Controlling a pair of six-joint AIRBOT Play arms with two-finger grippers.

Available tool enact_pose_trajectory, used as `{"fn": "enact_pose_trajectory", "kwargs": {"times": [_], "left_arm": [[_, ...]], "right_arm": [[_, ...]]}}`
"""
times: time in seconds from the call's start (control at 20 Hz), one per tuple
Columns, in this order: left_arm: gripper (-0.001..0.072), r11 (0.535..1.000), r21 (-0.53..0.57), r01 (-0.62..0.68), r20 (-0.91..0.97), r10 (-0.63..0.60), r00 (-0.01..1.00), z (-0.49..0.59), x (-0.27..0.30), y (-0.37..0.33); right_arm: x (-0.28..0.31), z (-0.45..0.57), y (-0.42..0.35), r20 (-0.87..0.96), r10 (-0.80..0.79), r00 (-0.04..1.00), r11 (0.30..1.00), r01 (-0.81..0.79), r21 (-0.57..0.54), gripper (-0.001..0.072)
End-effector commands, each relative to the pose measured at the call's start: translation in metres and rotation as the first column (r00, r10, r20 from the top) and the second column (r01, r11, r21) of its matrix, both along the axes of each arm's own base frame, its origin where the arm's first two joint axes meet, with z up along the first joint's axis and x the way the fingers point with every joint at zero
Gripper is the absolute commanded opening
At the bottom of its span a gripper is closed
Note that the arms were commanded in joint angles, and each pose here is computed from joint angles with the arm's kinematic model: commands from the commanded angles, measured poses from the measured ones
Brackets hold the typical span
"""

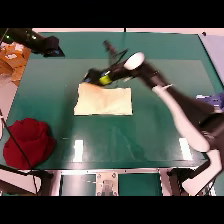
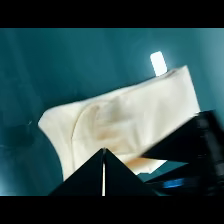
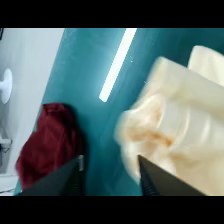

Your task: Fold the shirts.

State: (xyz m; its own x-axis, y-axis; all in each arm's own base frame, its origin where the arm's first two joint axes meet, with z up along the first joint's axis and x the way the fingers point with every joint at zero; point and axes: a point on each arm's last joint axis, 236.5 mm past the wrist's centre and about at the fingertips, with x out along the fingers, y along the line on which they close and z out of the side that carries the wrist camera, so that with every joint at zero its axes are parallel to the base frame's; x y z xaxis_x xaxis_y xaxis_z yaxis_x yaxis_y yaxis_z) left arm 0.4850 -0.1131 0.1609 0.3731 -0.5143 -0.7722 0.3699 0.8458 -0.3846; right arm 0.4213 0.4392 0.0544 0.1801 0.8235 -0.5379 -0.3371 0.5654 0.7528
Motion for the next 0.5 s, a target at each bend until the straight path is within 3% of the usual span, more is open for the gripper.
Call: {"fn": "enact_pose_trajectory", "kwargs": {"times": [0.0, 0.25, 0.45], "left_arm": [[0.0028, 0.999, 0.029, 0.030, -0.021, -0.030, 0.999, -0.009, -0.008, 0.010], [0.0028, 0.999, 0.053, 0.010, -0.006, -0.009, 1.000, -0.010, -0.003, 0.016], [0.0027, 0.999, 0.051, -0.002, 0.013, 0.002, 1.000, -0.009, 0.002, 0.017]], "right_arm": [[-0.005, -0.059, 0.052, -0.017, -0.072, 0.997, 0.997, 0.072, 0.000, 0.0475], [0.047, -0.012, -0.063, -0.064, -0.118, 0.991, 0.993, 0.117, -0.020, 0.0473], [0.067, -0.005, -0.215, -0.125, -0.201, 0.972, 0.970, 0.179, -0.163, 0.0472]]}}
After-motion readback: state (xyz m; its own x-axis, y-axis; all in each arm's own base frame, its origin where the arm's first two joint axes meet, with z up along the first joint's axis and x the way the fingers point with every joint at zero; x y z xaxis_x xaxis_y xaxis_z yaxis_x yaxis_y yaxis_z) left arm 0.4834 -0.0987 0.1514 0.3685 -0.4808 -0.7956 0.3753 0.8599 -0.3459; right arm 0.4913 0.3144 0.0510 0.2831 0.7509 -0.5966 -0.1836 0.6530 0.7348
